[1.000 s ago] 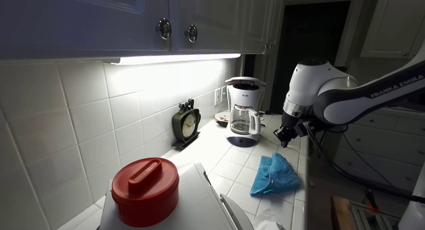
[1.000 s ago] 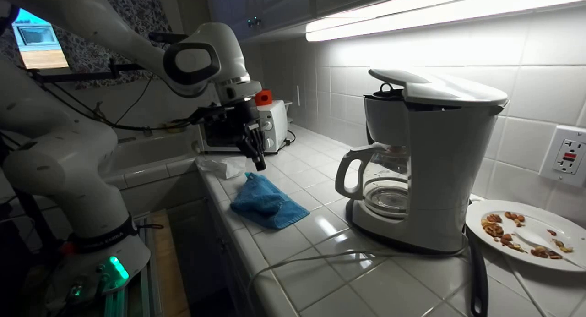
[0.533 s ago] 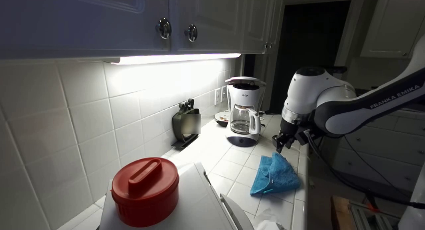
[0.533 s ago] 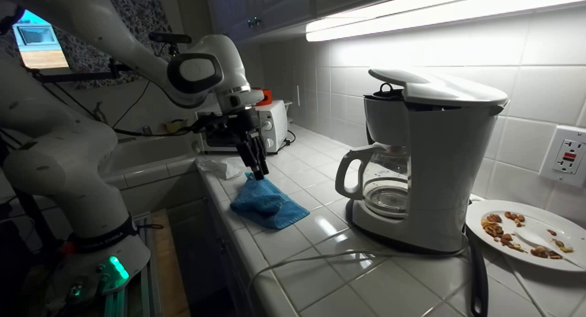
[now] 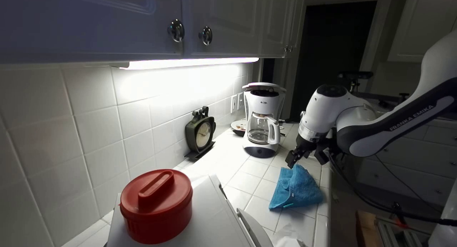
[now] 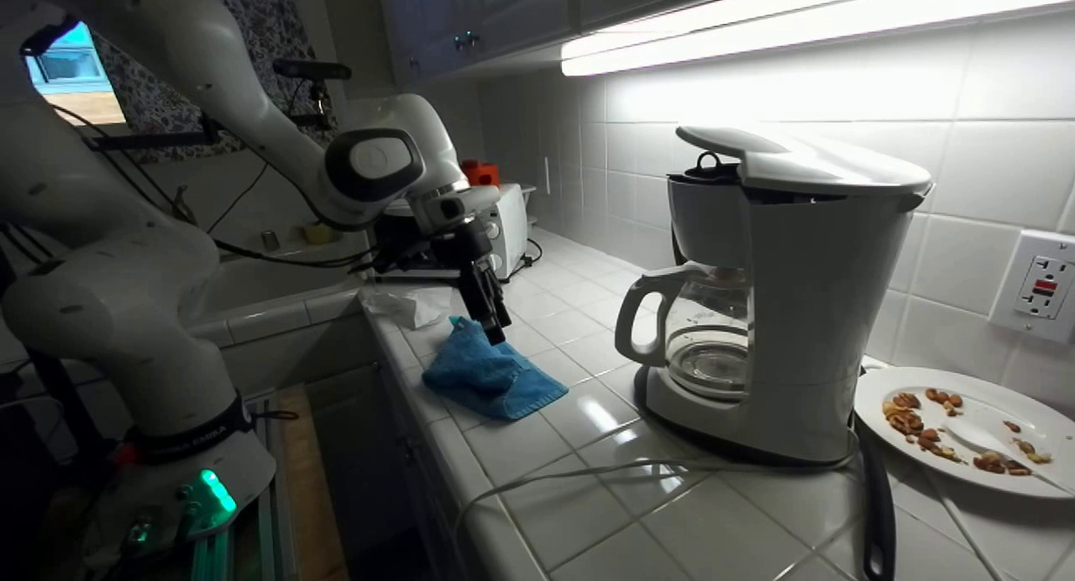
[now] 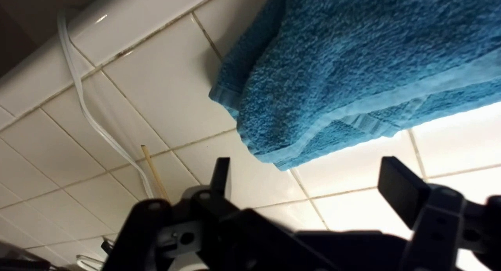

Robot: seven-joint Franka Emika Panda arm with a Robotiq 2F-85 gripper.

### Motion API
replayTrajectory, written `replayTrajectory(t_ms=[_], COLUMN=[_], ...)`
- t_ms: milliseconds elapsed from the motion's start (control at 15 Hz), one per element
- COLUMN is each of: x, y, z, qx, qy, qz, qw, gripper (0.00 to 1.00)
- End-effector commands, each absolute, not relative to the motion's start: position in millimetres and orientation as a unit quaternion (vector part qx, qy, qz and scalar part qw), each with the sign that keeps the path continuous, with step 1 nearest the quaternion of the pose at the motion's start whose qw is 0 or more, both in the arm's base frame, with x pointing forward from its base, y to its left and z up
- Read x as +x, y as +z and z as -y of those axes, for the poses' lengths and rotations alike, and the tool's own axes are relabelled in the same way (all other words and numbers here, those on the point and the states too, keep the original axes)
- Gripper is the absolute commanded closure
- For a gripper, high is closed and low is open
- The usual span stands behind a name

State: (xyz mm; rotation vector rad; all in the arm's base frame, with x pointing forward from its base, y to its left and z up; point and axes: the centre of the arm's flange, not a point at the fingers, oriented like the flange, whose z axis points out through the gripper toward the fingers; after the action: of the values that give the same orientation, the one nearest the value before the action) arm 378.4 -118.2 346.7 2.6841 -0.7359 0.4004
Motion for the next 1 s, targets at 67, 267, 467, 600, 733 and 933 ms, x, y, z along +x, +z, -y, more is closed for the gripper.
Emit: replayTrajectory(t_ms=[67, 267, 467, 600, 733, 933], x=[377.9, 376.4, 374.7, 373.3, 371.0, 369.3], y=[321.9, 313.2, 305.6, 301.8, 299.2, 297.8], z=[128.2, 133.4, 139.6, 143.0, 146.9, 151.3], qx=[0.944, 0.946, 0.947, 0.947, 0.947, 0.946], qy=[0.141, 0.135, 0.132, 0.129, 0.124, 0.122], qz=[0.241, 0.233, 0.226, 0.222, 0.224, 0.226], qw=[0.174, 0.181, 0.187, 0.191, 0.193, 0.196], gripper=[0.19, 0.33, 0.33, 0.44, 0.68, 0.90])
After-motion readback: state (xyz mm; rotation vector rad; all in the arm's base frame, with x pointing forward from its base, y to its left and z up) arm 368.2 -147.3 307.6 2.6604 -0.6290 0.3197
